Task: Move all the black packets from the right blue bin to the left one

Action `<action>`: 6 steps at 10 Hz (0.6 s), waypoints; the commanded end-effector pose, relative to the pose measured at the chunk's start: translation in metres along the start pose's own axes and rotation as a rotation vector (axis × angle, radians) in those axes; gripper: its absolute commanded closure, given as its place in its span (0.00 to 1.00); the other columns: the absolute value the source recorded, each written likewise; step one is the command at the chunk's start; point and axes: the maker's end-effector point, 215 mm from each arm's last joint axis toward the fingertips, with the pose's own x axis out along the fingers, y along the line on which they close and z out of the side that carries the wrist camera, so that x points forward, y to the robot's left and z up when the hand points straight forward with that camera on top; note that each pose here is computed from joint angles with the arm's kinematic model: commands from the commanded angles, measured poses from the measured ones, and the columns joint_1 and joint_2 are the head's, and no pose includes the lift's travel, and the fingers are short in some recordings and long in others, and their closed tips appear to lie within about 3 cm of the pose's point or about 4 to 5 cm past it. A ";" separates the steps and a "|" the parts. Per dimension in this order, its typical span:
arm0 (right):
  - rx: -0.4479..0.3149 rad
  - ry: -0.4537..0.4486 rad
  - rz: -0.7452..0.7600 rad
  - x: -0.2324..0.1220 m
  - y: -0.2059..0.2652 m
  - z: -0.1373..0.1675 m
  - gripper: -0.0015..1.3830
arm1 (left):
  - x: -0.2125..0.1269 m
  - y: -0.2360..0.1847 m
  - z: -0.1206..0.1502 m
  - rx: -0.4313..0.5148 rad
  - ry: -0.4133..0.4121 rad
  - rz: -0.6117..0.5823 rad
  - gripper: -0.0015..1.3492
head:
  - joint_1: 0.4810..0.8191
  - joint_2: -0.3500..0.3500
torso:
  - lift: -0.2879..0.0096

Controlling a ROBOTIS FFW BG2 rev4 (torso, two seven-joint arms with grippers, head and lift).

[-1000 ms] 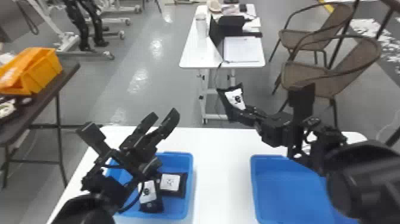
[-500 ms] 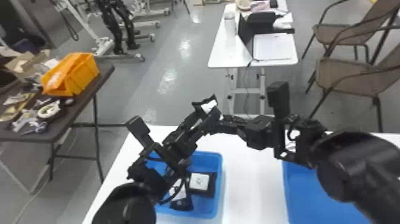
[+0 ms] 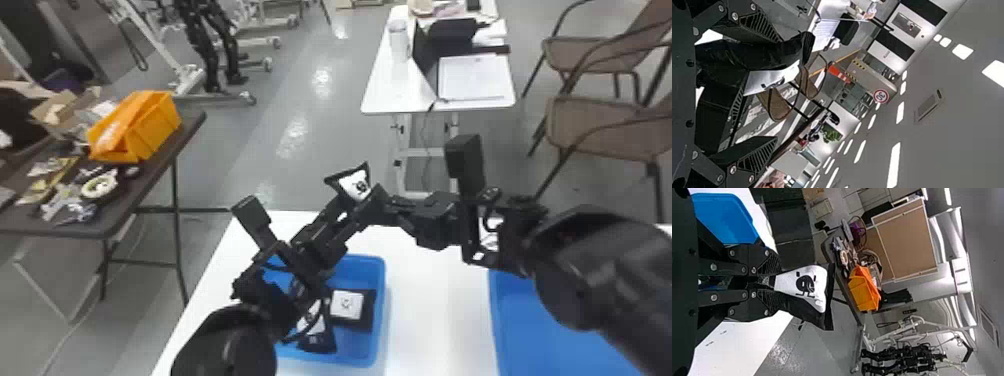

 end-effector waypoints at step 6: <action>-0.039 0.016 0.012 0.001 0.007 0.001 0.76 | -0.024 0.055 0.018 0.033 -0.013 0.113 0.17 | 0.63 0.99 | 0.97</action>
